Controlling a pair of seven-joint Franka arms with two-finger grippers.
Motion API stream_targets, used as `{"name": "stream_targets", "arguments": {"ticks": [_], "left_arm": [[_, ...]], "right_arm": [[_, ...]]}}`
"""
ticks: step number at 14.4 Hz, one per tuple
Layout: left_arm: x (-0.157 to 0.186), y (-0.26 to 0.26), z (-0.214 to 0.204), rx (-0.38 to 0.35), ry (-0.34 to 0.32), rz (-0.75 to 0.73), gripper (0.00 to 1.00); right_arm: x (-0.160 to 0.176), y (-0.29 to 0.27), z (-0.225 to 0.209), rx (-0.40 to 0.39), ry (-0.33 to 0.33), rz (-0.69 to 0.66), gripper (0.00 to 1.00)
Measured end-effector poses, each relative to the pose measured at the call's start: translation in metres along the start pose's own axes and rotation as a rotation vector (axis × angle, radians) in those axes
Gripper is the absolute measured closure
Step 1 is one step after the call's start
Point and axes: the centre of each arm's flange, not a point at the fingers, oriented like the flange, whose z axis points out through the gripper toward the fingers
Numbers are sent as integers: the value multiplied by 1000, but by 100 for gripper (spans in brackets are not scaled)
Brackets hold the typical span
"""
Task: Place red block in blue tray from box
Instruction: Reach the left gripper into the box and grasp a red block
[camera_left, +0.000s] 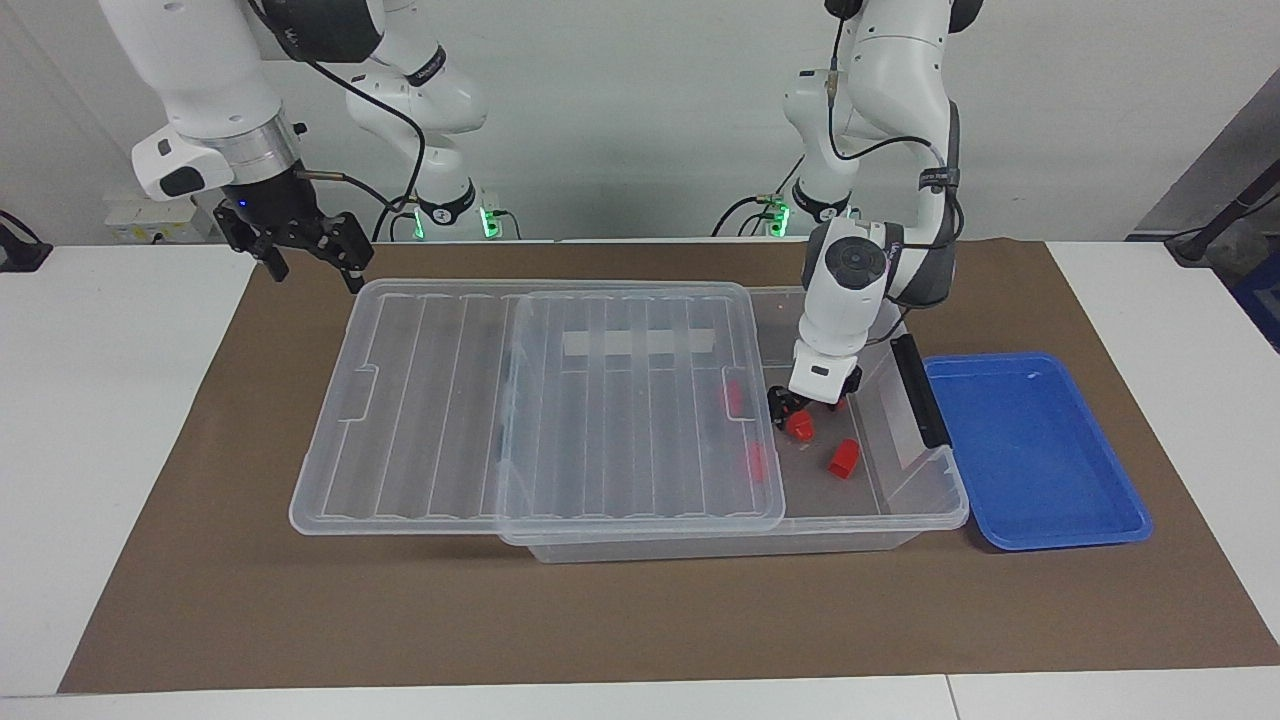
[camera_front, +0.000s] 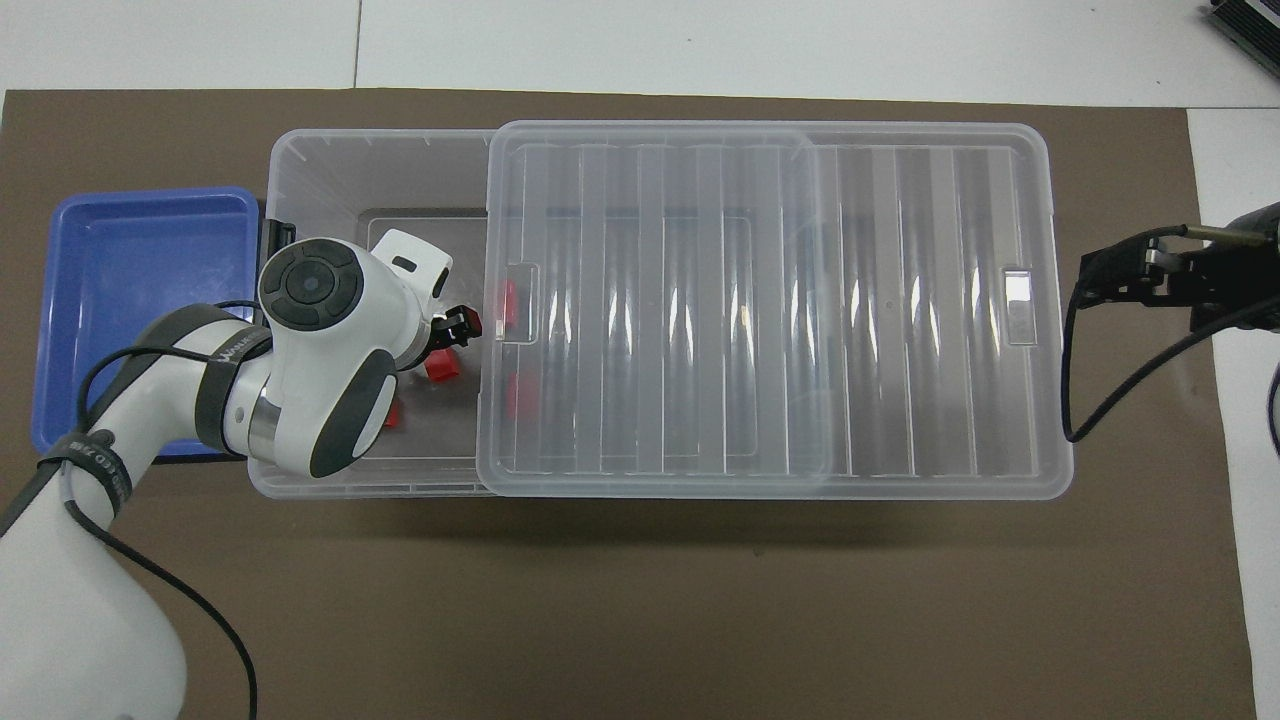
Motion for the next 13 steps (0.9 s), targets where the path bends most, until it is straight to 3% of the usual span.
{"name": "stream_targets", "arguments": {"ticks": [9,13], "left_arm": [[-6,10,7,-11,9,19,0],[-6,10,8,-11,9,19,11]], "right_arm": [[0,0,0,0,0,0,0],[0,0,0,0,0,0,0]]}}
